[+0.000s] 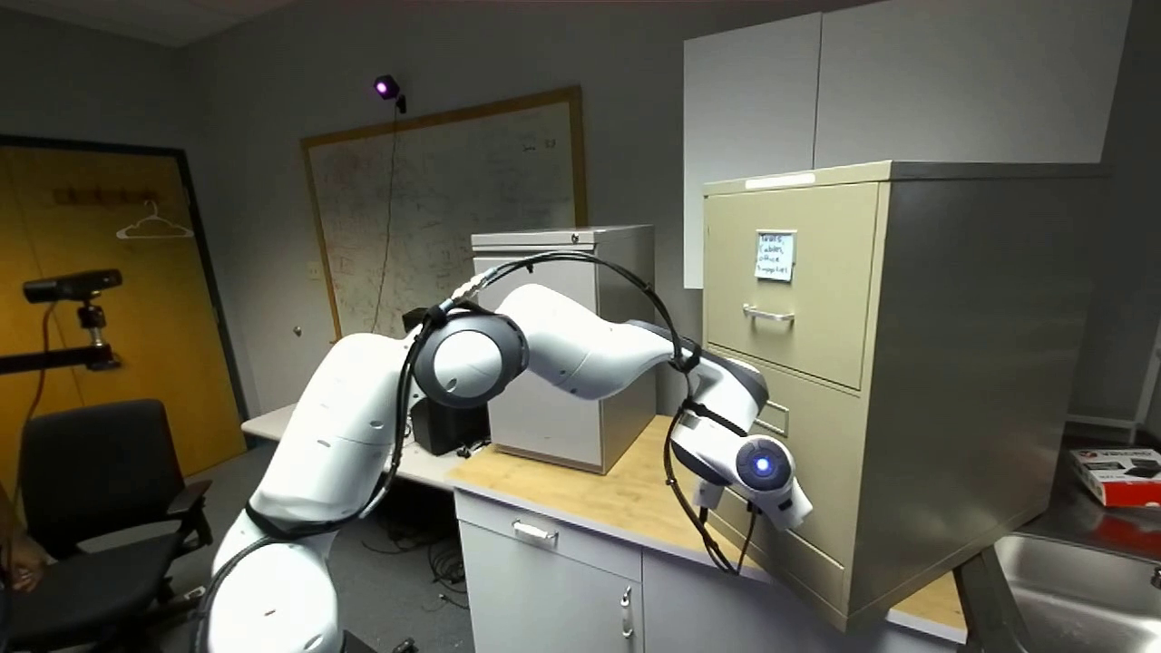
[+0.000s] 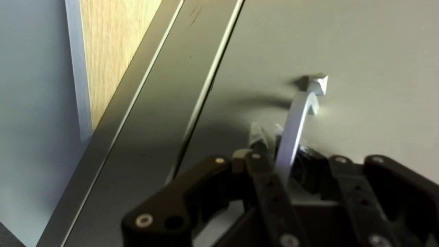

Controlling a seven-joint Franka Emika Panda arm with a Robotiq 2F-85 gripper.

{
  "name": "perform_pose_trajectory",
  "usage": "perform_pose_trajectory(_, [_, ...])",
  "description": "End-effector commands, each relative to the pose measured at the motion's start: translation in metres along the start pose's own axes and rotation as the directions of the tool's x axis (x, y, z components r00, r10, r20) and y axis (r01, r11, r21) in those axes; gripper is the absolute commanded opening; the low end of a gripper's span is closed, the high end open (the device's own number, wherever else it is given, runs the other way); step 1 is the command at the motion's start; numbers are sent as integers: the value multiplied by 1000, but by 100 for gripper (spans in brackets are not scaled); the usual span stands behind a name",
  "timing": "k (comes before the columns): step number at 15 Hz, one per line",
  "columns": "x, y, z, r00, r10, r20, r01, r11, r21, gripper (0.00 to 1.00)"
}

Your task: Open the bottom drawer on the beige filing cabinet

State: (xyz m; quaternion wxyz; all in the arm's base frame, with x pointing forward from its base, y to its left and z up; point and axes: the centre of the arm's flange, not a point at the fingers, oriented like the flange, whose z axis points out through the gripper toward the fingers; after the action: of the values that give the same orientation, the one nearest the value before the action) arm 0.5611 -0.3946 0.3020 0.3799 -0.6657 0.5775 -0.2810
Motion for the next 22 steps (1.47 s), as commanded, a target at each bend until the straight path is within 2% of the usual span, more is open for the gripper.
perform_pose_trajectory(1, [-12, -5, 27, 994, -29, 105, 36, 997, -64, 3])
perform_pose_trajectory(2, [-15, -9, 25, 989, -53, 141, 65, 995, -80, 8])
perform_pose_trajectory(5, [-34, -15, 29, 979, -110, 170, 123, 990, -70, 8])
perform_pose_trajectory(9, [-70, 2, 11, 975, -162, 152, 167, 986, -20, 8])
perform_pose_trajectory(12, [-84, -11, -6, 966, -232, 112, 235, 972, -8, 8])
perform_pose_trajectory(15, [-95, -31, -11, 952, -293, 86, 297, 954, -43, 8])
perform_pose_trajectory(18, [-102, -32, -14, 943, -323, 73, 330, 936, -120, 7])
perform_pose_trajectory(22, [-104, -53, -13, 929, -366, 52, 370, 920, -130, 7])
